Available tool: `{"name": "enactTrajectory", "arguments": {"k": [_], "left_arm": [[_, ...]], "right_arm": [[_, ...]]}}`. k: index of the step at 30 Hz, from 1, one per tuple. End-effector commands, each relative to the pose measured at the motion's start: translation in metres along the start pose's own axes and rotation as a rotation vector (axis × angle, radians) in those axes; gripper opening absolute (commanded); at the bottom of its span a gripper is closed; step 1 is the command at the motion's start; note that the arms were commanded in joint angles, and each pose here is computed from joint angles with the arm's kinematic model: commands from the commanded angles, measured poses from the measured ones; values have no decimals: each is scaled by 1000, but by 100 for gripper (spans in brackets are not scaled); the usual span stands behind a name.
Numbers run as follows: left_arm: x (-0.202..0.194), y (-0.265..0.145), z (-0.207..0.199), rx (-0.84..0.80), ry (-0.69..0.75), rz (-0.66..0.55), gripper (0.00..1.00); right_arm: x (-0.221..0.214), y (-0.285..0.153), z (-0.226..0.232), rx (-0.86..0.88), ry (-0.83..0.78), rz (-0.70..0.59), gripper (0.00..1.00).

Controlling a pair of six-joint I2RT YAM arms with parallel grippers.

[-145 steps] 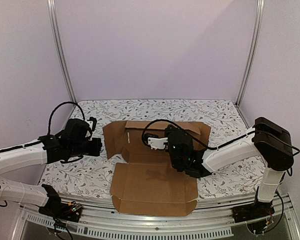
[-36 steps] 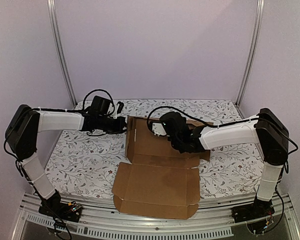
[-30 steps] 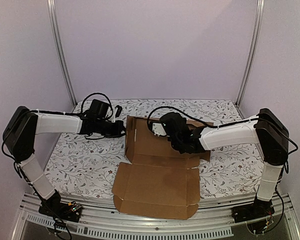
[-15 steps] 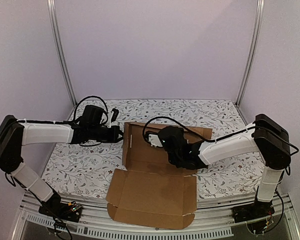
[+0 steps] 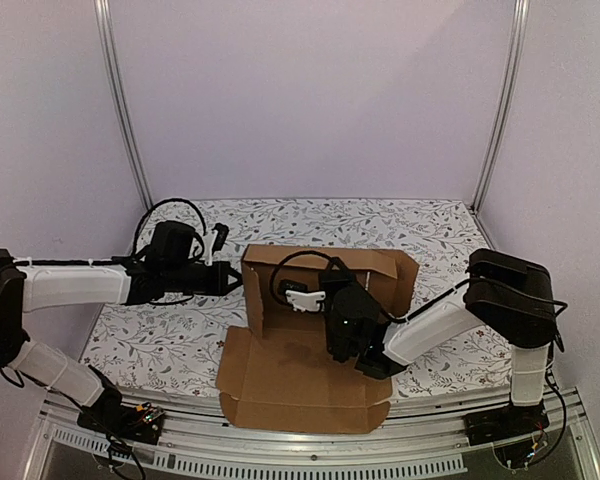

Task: Fold the paper box

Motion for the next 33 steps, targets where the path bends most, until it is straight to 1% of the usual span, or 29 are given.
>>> {"name": "enactTrajectory", "arguments": {"k": [1, 7, 14, 19, 24, 27, 30, 33], "left_arm": [[-6, -6, -13, -6, 38, -17, 0], [-18, -13, -15, 26, 49, -19, 0], [-25, -11, -23, 9, 86, -39, 7], [-23, -10, -27, 16, 133, -52, 13], [-23, -9, -26, 38, 160, -52, 17], [-22, -7, -22, 63, 175, -56, 22], [-20, -4, -20, 75, 189, -61, 31], [-18, 1, -21, 68, 197, -68, 38]], "right_arm": [[-1, -11, 6, -53, -53, 9, 0], [-5, -14, 14, -44, -66, 26, 0], [-8, -15, 20, -37, -68, 37, 0], [-10, -15, 23, -34, -70, 43, 0], [-12, -16, 25, -31, -67, 49, 0], [-13, -16, 26, -30, -65, 50, 0], [-13, -16, 26, -30, -62, 51, 0], [-13, -17, 27, -29, -61, 50, 0]]}}
Point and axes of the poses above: each gripper's point midway between its finger pads, its own y axis out along the fingers, its own z axis along the line the jaws close on, x = y × z, the point moved 2 cm from there along -y, back along the fingers, and after that the axes turned 13 degrees about y, right-handed, at the moved point
